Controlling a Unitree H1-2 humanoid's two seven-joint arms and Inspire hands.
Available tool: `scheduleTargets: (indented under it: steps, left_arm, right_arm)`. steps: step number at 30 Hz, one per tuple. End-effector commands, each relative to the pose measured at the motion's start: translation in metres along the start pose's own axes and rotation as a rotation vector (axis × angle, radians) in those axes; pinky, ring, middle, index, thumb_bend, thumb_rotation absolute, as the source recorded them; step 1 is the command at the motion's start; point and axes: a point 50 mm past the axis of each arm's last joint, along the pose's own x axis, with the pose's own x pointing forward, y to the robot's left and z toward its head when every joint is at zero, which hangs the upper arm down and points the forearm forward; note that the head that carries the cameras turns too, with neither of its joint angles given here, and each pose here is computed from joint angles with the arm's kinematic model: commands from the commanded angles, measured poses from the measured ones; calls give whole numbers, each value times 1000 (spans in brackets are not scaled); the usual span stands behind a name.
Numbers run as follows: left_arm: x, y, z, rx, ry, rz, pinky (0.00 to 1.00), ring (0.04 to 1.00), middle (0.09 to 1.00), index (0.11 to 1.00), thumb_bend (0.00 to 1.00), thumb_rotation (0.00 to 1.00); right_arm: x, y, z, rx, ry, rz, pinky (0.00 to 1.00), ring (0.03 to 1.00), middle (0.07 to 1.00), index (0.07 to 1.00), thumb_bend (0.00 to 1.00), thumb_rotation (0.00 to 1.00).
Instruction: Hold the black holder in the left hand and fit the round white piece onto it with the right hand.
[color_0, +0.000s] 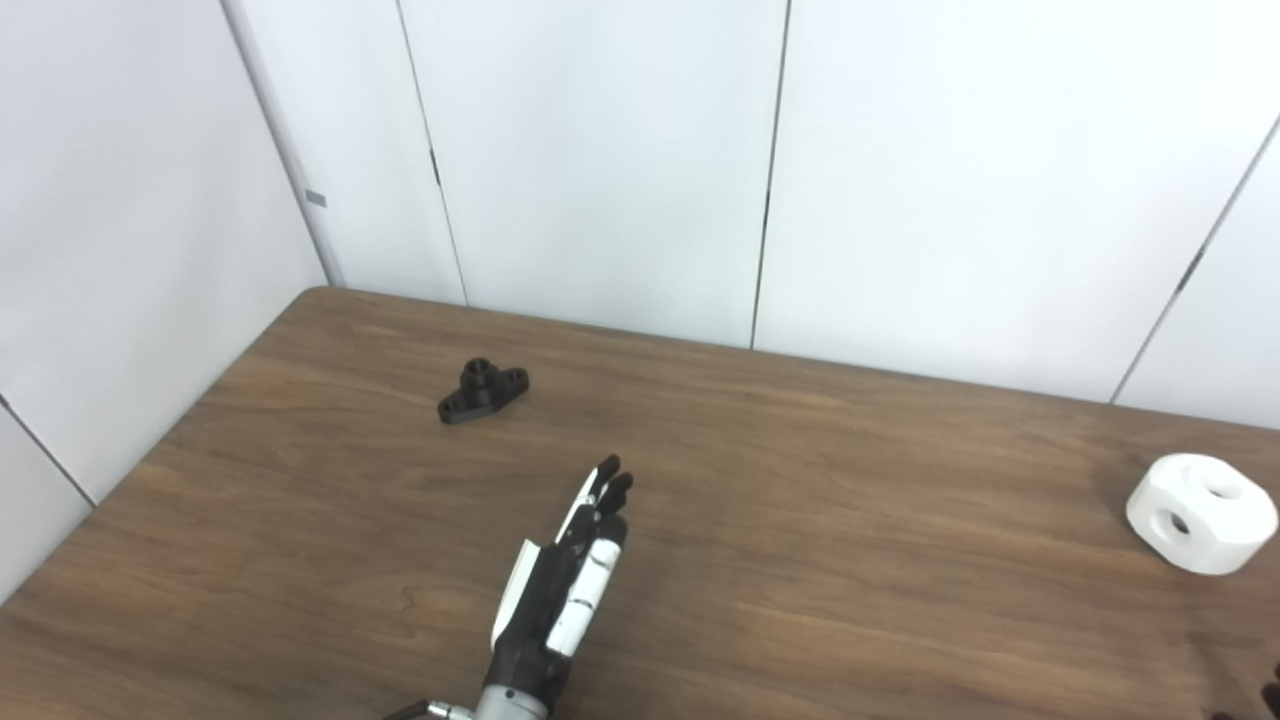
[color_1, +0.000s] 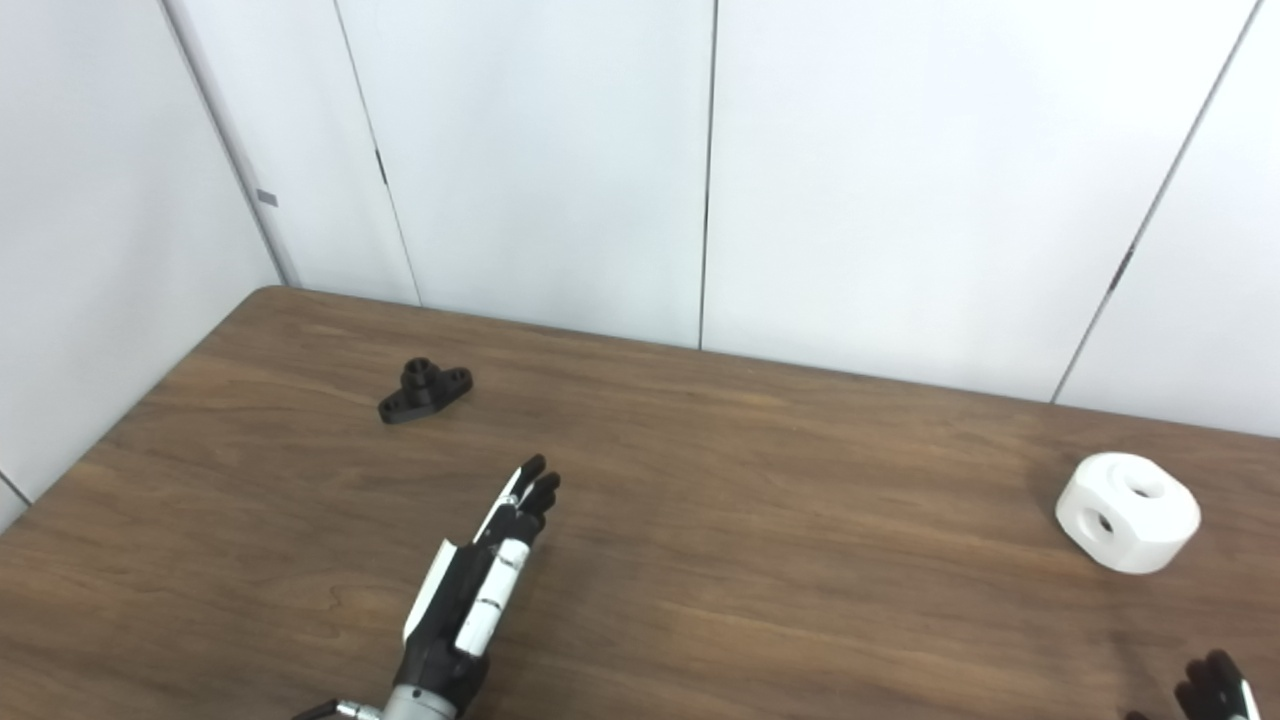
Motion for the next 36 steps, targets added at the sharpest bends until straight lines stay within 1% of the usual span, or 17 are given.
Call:
scheduleTargets:
  steps: [1, 2, 5, 8, 9, 11, 14, 17, 19, 20, 22, 24, 28, 29, 32, 36]
  left_arm:
    - [-20, 6, 12, 64, 11, 54, 939, 939, 941, 981, 517, 566]
    - [-18, 10, 18, 91, 7, 64, 951, 937, 937, 978, 535, 488]
    - [-8, 23, 36, 180, -16, 96, 919, 917, 922, 970, 571, 424]
    - [6, 39, 50, 250, -43, 135, 886, 893, 899, 938, 613, 323]
    - [11, 44, 54, 268, -42, 144, 889, 895, 898, 932, 625, 298]
    - [19, 51, 61, 305, -35, 158, 891, 904, 907, 932, 657, 285]
    - [30, 61, 69, 344, -22, 182, 851, 900, 900, 926, 691, 258]
    - [41, 73, 73, 387, 14, 207, 889, 929, 934, 926, 734, 260]
    - [48, 82, 74, 425, 26, 222, 889, 928, 942, 923, 743, 263]
    - [53, 88, 75, 456, 31, 232, 876, 922, 937, 923, 732, 259]
    - [61, 97, 77, 500, 44, 246, 862, 917, 937, 922, 737, 275]
    - [68, 104, 77, 527, 63, 255, 895, 950, 956, 929, 746, 324]
    - [85, 117, 74, 554, 90, 274, 939, 994, 984, 931, 751, 336]
    - [89, 120, 74, 575, 97, 279, 937, 993, 981, 926, 752, 338]
    - [100, 126, 72, 627, 113, 291, 892, 965, 954, 914, 773, 351]
    - [113, 133, 66, 658, 142, 305, 866, 947, 936, 915, 807, 352]
  right_arm:
    - [-6, 0, -12, -6, 57, -20, 1000, 1000, 1000, 1000, 684, 1000]
    - [-5, -1, -13, -10, 57, -20, 1000, 1000, 1000, 1000, 685, 1000]
    - [-4, -1, -14, -19, 65, -23, 1000, 1000, 1000, 1000, 717, 1000]
    - [-3, 0, -14, -20, 67, -20, 1000, 1000, 1000, 1000, 726, 1000]
    - [-3, 0, -14, -20, 68, -18, 1000, 1000, 1000, 1000, 725, 1000]
    - [-3, 1, -14, -20, 68, -17, 1000, 1000, 1000, 999, 724, 1000]
    - [-3, 1, -15, -19, 73, -20, 1000, 1000, 1000, 996, 739, 1000]
    - [-2, 3, -16, -15, 71, -18, 1000, 1000, 1000, 995, 716, 1000]
    - [-2, 3, -16, -26, 69, -18, 1000, 1000, 1000, 995, 716, 1000]
    - [-2, 3, -16, -30, 69, -17, 1000, 1000, 1000, 996, 715, 1000]
    - [-2, 3, -16, -35, 68, -16, 1000, 1000, 1000, 999, 717, 1000]
    - [-2, 3, -16, -34, 64, -15, 1000, 1000, 1000, 998, 703, 1000]
    - [-2, 4, -16, -41, 65, -8, 1000, 1000, 1000, 995, 693, 1000]
    - [-3, 5, -16, -43, 67, -9, 1000, 1000, 1000, 995, 681, 1000]
    - [-3, 6, -16, -42, 65, -5, 1000, 1000, 1000, 997, 681, 1000]
    - [-4, 6, -16, -38, 65, -7, 1000, 1000, 1000, 995, 682, 1000]
